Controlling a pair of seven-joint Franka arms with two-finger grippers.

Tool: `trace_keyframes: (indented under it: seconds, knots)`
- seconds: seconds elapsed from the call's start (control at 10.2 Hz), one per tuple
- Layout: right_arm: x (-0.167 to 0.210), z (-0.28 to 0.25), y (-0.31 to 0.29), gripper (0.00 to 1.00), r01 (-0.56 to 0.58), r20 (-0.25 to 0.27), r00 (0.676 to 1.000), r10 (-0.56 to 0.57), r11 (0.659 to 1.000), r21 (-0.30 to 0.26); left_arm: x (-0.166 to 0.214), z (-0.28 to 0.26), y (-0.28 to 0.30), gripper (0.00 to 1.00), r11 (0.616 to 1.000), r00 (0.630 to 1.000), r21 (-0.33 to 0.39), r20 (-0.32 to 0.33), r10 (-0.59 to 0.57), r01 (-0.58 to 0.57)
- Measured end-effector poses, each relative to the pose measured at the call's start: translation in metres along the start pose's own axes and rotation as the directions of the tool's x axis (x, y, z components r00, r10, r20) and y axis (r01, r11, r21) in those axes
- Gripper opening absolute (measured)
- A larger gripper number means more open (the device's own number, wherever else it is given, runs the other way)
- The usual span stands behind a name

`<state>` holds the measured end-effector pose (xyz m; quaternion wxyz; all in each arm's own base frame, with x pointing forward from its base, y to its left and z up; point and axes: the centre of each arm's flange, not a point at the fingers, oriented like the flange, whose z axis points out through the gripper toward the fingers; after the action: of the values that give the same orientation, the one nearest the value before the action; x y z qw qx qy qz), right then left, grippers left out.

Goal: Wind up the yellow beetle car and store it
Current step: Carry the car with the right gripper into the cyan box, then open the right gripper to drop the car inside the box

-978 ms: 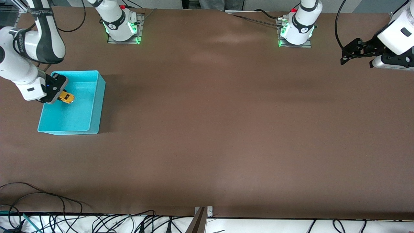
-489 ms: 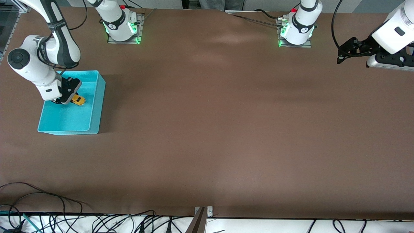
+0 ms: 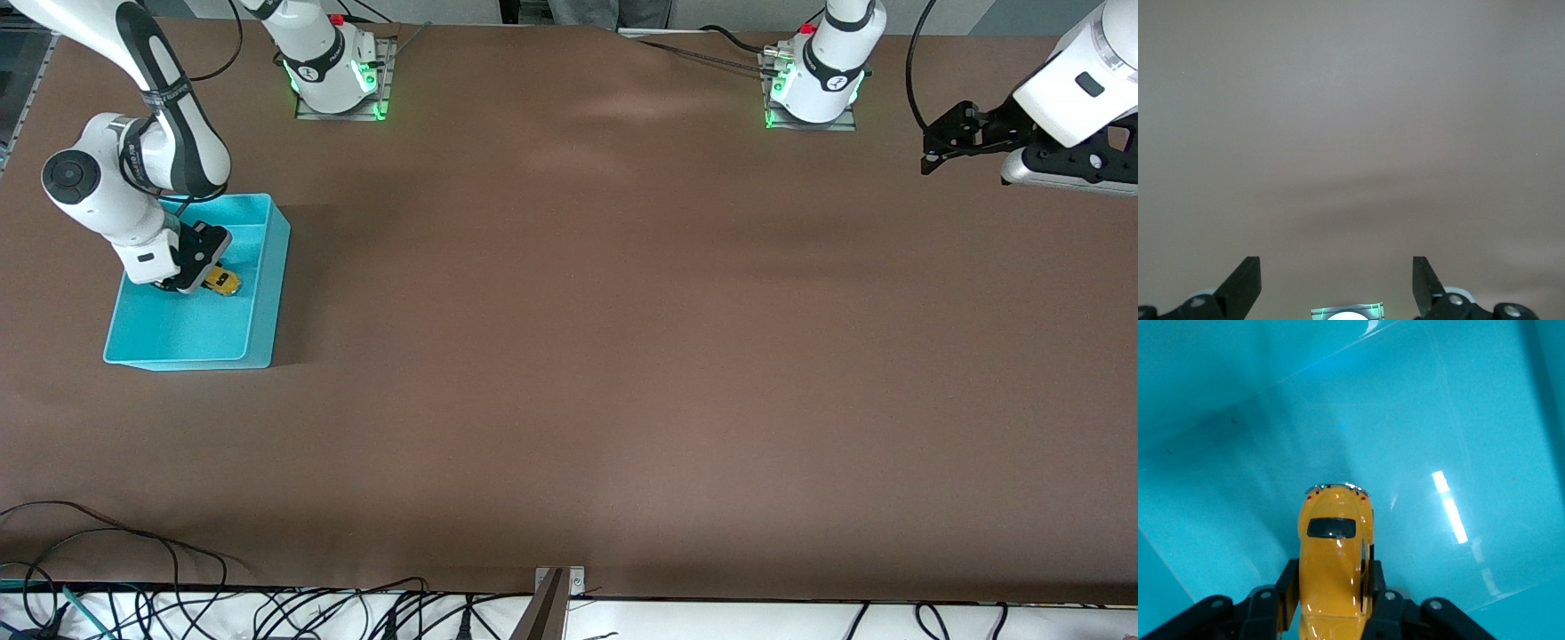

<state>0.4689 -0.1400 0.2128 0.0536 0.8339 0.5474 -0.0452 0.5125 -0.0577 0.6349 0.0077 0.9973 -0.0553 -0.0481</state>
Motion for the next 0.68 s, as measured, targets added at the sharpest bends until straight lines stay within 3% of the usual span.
trace_keyframes:
  seconds: [0.49, 0.68]
  knots:
    - [0.0, 0.0068, -0.0002, 0.45, -0.011, -0.005, 1.0, 0.011, 1.0, -0.001, 0.0, 0.0, 0.0005, 1.0, 1.0, 1.0, 0.0, 0.0, 0.0, 0.0]
    - [0.0002, 0.0054, 0.0015, 0.68, -0.015, -0.009, 1.0, 0.015, 1.0, -0.01, 0.0, 0.0, 0.0022, 1.0, 1.0, 1.0, 0.001, 0.0, 0.003, -0.003]
